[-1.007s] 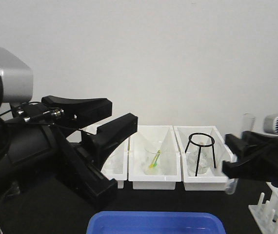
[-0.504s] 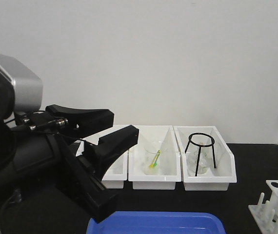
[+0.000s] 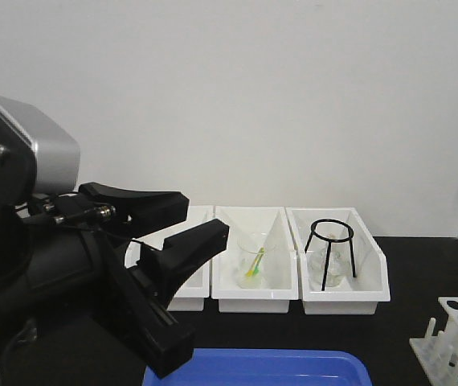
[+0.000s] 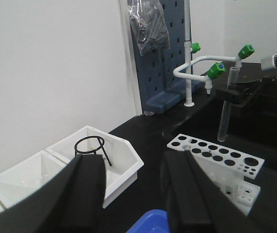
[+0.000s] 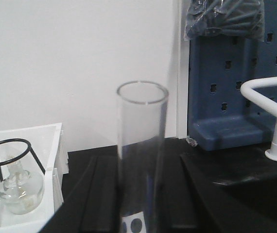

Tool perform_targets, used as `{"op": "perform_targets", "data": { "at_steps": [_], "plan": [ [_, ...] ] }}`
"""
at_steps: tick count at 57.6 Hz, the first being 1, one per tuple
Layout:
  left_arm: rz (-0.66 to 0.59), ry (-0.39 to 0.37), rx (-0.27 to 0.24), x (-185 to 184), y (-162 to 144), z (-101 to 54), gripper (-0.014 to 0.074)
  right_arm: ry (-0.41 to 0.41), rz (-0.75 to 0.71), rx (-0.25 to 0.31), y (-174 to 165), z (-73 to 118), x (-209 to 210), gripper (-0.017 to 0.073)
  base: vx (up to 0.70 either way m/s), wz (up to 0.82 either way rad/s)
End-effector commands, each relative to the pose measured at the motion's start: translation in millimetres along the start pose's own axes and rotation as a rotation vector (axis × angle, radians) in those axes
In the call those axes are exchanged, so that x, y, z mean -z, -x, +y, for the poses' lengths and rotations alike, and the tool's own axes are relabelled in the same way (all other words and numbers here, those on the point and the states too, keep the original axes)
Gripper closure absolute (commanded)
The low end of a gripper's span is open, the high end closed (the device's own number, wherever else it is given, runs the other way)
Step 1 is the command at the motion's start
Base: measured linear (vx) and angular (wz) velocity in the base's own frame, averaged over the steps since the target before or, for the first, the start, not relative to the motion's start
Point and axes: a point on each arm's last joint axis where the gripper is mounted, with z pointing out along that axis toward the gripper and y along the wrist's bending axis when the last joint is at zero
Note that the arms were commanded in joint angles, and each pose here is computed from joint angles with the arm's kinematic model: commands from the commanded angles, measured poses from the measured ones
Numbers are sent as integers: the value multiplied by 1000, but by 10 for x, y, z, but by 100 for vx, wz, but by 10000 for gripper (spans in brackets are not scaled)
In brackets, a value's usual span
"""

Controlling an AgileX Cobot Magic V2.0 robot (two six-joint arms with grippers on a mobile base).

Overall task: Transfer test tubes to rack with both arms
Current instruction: 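Lower the held tube into a hole of the white rack with the right gripper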

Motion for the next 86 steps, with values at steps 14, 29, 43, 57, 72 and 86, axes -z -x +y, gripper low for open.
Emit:
{"op": "perform_targets", "data": {
  "at_steps": [14,29,43,57,72,86],
  "plan": [
    [-125,17,4,87,216,21,201,142,-126,28,-11,90,-178,565,0,0],
    [-125,16,7,87,216,20,201,151,-124,18,-91,80,-279,565,0,0],
    [-121,16,7,86,212,20,201,149,-96,21,-186,69,-330,565,0,0],
    [-103,12,7,85,196,17,201,151,-57,13,-298,60,-379,565,0,0],
    [-103,12,7,85,196,17,201,160,31,-2,-586,46,-490,565,0,0],
    [-103,12,7,85,196,17,201,181,41,-8,-698,54,-533,565,0,0]
  ]
}}
